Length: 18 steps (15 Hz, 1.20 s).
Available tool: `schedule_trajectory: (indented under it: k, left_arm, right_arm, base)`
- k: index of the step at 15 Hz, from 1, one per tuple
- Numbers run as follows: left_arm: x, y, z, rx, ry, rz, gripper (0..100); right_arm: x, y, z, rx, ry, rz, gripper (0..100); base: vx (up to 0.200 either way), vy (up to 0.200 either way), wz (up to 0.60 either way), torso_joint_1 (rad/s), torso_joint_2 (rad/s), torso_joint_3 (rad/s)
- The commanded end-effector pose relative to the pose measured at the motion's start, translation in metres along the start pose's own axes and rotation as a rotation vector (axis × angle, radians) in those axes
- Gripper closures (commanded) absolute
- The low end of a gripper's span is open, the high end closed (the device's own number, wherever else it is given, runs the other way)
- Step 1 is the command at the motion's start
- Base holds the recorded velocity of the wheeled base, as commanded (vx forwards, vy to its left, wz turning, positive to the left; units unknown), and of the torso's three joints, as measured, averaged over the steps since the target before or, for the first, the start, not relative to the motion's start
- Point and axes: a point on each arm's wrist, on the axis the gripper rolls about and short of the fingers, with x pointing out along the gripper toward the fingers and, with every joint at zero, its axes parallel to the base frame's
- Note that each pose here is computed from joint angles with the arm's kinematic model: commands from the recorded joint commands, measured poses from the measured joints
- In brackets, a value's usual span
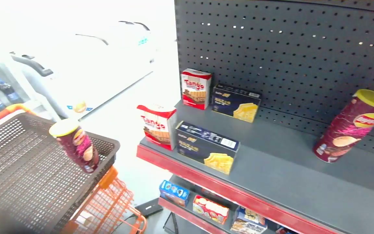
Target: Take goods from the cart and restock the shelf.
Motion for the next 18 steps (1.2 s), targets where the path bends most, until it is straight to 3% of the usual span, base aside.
schedule_trajectory:
  k: [1,7,8,9,10,11,12,13,15,18]
  left_arm:
    - [0.000,0.000,0.000,0.002,0.000,-0.002,0]
    - [0.000,0.000,0.001,0.005,0.003,0.007,0]
    - [0.001,0.000,0.001,0.006,0.023,0.025,0]
    - [0.002,0.001,0.006,0.011,0.034,0.057,0]
    - [0.002,0.002,0.026,0.034,0.022,0.082,0]
    - [0.010,0.003,0.049,0.040,0.086,0.098,0]
    - [0.011,0.003,0.050,0.042,0.089,0.098,0]
    - [0.036,0.004,0.068,0.047,0.224,0.082,0]
    - [0.064,0.004,0.074,0.050,0.336,0.048,0]
    - [0.103,0.000,0.082,0.045,0.390,0.021,0]
  right_arm:
    - [0.000,0.000,0.000,0.000,0.001,0.000,0]
    - [0.000,0.000,0.000,0.000,0.001,0.000,0]
    - [0.000,0.000,0.000,0.000,0.001,0.000,0]
    - [0.000,0.000,0.000,0.000,0.001,0.000,0]
    - [0.000,0.000,0.000,0.000,0.001,0.000,0]
    - [0.000,0.000,0.000,0.000,0.001,0.000,0]
    - [0.000,0.000,0.000,0.000,0.001,0.000,0]
    - [0.000,0.000,0.000,0.000,0.001,0.000,0]
    - [0.000,0.000,0.000,0.000,0.001,0.000,0]
    - [0.000,0.000,0.000,0.000,0.001,0.000,0]
  base:
    - [0.000,0.000,0.00,0.000,0.00,0.000]
    - [0.000,0.000,0.00,0.000,0.00,0.000]
    - [0.000,0.000,0.00,0.000,0.00,0.000]
    - [0.000,0.000,0.00,0.000,0.00,0.000]
    - [0.000,0.000,0.00,0.000,0.00,0.000]
    - [0.000,0.000,0.00,0.000,0.00,0.000]
    - [0.000,0.000,0.00,0.000,0.00,0.000]
    - [0.000,0.000,0.00,0.000,0.00,0.000]
    - [0.000,0.000,0.00,0.000,0.00,0.000]
    - [0.000,0.000,0.00,0.000,0.00,0.000]
